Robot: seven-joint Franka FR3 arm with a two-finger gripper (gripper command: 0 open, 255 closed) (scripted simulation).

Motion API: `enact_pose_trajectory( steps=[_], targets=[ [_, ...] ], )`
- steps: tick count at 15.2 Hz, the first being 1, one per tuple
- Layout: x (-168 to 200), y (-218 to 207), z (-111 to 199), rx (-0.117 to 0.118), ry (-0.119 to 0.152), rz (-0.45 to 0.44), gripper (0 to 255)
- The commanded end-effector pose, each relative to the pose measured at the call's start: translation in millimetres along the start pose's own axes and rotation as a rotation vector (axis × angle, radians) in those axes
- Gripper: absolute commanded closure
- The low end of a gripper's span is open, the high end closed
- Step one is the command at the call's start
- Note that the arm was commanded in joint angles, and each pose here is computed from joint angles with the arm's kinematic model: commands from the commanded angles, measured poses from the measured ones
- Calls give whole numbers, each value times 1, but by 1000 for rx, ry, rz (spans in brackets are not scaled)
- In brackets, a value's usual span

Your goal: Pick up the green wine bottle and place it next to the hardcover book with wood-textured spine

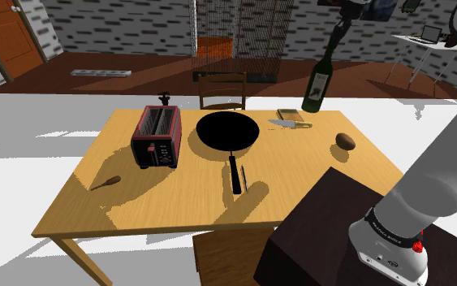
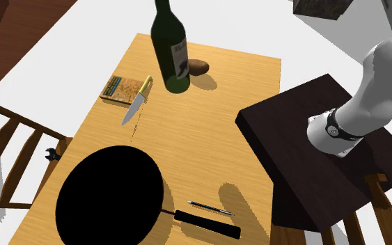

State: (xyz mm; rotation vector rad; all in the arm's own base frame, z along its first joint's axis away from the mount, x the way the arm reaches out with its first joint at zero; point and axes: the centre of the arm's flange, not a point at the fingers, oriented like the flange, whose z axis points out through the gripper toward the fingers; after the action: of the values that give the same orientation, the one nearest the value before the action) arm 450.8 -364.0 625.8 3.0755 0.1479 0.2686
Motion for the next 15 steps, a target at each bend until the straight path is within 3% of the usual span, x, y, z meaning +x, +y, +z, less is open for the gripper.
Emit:
enact_pose_trajectory(
  steps=[1, 15],
  targets=[
    [-7, 19, 16, -1, 1, -1, 255],
    [-33, 164, 128, -1, 1, -1, 255]
  ],
)
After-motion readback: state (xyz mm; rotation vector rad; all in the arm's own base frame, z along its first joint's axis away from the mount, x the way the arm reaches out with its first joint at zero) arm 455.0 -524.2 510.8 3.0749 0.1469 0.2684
